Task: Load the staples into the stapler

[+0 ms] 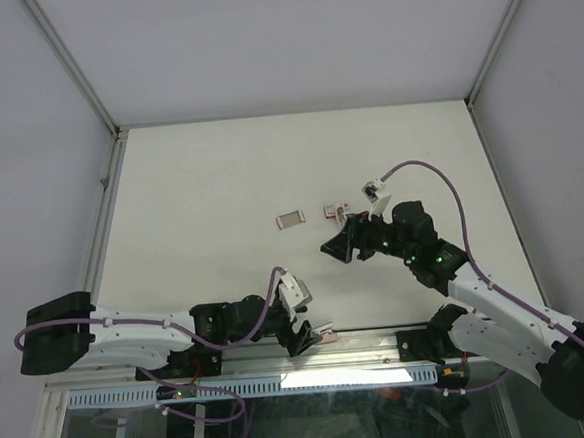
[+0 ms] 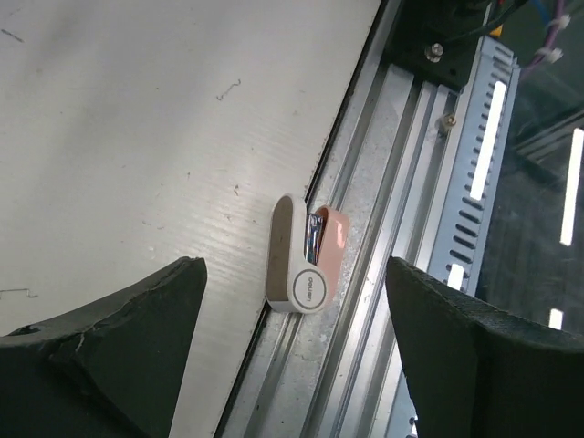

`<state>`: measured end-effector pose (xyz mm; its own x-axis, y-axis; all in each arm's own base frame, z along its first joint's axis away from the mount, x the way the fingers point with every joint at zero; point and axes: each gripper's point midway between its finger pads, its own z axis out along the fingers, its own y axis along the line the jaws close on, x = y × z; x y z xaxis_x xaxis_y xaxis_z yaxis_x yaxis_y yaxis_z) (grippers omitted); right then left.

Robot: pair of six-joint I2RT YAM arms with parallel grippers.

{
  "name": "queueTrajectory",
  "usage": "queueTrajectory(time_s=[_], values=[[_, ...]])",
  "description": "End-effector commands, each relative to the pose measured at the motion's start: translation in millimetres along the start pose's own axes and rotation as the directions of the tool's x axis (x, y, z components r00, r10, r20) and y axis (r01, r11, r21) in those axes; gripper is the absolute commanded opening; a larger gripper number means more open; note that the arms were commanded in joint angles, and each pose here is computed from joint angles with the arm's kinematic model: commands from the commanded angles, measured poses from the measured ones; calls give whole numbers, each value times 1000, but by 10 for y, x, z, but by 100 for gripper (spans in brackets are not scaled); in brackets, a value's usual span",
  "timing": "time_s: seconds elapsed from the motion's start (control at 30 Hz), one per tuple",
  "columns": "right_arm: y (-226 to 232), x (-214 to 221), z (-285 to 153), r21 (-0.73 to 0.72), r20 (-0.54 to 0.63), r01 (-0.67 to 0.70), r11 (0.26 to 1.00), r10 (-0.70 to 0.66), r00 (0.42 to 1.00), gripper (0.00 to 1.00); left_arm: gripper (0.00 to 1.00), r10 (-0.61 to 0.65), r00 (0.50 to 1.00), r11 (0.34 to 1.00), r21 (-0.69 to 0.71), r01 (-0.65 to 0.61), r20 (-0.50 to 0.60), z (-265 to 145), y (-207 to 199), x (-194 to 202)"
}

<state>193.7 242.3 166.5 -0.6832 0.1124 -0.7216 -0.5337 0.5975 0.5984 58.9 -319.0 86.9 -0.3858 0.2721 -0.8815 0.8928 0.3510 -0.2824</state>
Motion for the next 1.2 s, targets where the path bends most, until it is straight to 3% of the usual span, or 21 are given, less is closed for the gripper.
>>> queueTrajectory(time_s=[0.0,0.4,0.5,0.73,0.87,0.97,1.07,1.17], values=[[31,-155,-41,-14,65,26,1000,-25,998,75,83,201,979,978,-71,-197,42,110,9,-78],[8,-203,-103,-34,95,-2,999,5,995,75,80,405,911,909,-74,-410,-73,370,-191,158],[-2,-216,-110,-38,103,-9,999,13,995,75,73,445,887,885,-88,-457,-125,431,-167,265],[-49,-224,-130,-30,109,-28,999,31,994,75,42,474,862,859,-120,-498,-182,467,-118,401],[-72,-229,-132,-23,105,-40,999,42,994,75,23,422,896,883,-163,-441,-141,444,-119,285],[-61,-249,-142,-27,108,-45,999,48,993,75,3,337,938,922,-178,-345,-74,429,-141,104],[-44,-290,-162,-30,111,-43,999,46,993,75,0,220,975,961,-170,-218,-3,427,-94,-126],[-37,-292,-159,-41,105,-45,998,49,993,75,0,14,995,996,-87,-5,104,427,33,-510]])
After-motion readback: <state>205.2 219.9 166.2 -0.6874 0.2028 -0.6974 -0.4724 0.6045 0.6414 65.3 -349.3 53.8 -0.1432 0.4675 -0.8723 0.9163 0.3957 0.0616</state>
